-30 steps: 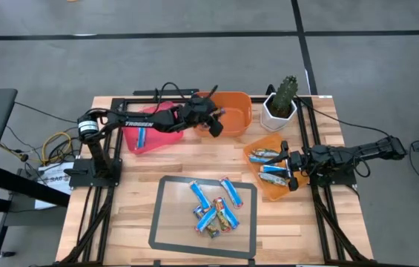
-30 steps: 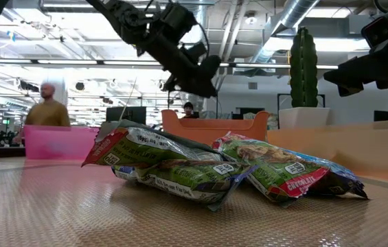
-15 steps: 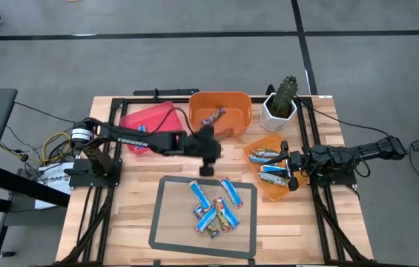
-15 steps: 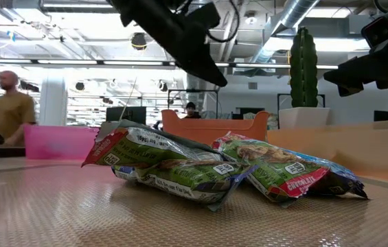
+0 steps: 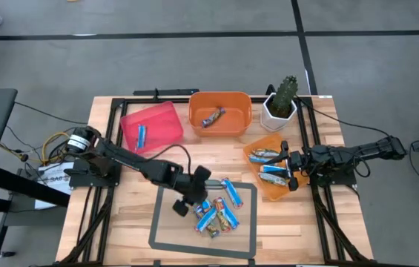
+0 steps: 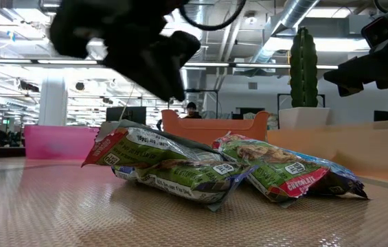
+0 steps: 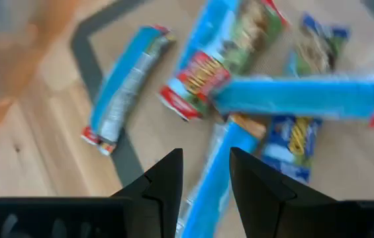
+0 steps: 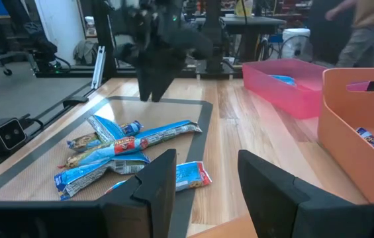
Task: Pick and place Granola Bars by type
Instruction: Put the orange granola bar into the light orange bin
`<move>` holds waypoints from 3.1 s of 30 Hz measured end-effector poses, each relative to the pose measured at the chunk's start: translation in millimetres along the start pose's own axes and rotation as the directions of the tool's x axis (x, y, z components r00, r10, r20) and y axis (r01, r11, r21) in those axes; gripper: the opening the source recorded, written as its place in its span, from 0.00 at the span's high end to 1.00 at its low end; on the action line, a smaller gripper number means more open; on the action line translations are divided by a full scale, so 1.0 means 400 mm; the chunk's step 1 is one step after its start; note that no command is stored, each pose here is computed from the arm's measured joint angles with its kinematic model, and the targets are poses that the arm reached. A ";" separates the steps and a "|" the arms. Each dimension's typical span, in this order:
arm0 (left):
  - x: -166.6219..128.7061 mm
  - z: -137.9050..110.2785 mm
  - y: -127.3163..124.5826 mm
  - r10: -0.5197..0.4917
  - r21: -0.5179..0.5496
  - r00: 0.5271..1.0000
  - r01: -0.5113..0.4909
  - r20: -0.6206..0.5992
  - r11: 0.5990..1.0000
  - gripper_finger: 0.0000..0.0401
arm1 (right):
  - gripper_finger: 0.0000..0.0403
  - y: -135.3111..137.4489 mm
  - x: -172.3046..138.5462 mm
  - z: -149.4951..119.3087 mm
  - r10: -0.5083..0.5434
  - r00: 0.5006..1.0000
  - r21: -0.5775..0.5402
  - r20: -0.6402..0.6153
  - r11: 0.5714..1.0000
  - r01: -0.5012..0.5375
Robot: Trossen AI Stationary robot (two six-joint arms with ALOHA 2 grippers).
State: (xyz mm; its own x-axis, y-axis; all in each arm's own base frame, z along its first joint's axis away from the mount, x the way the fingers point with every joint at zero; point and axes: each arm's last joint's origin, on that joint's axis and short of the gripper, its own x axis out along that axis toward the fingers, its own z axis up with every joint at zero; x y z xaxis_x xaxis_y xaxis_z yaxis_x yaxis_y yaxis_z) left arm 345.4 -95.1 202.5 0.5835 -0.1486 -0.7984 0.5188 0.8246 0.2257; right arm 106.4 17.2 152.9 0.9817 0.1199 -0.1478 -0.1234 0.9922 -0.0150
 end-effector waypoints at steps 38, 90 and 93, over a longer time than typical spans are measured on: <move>0.101 -0.099 -0.051 0.116 0.245 0.973 -0.065 -0.200 0.967 0.50 | 0.62 0.000 0.000 -0.002 0.000 1.000 0.000 -0.007 1.000 0.000; 0.054 -0.050 -0.004 0.173 0.100 0.985 -0.173 0.008 0.980 0.92 | 0.62 0.000 0.000 -0.002 0.000 1.000 0.000 -0.009 1.000 0.000; 0.024 -0.031 0.018 0.215 0.052 0.973 -0.219 0.085 0.974 0.92 | 0.62 0.000 0.000 -0.002 0.000 1.000 0.000 -0.009 1.000 0.000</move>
State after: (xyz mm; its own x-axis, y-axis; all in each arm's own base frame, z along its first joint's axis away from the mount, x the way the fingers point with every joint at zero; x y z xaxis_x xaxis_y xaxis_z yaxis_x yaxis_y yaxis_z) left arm 346.8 -83.9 189.4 0.7321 -0.0139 -0.6811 0.4102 0.8073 0.4244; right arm 106.3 17.2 152.1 0.9804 0.1196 -0.1564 -0.1235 0.9922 -0.0151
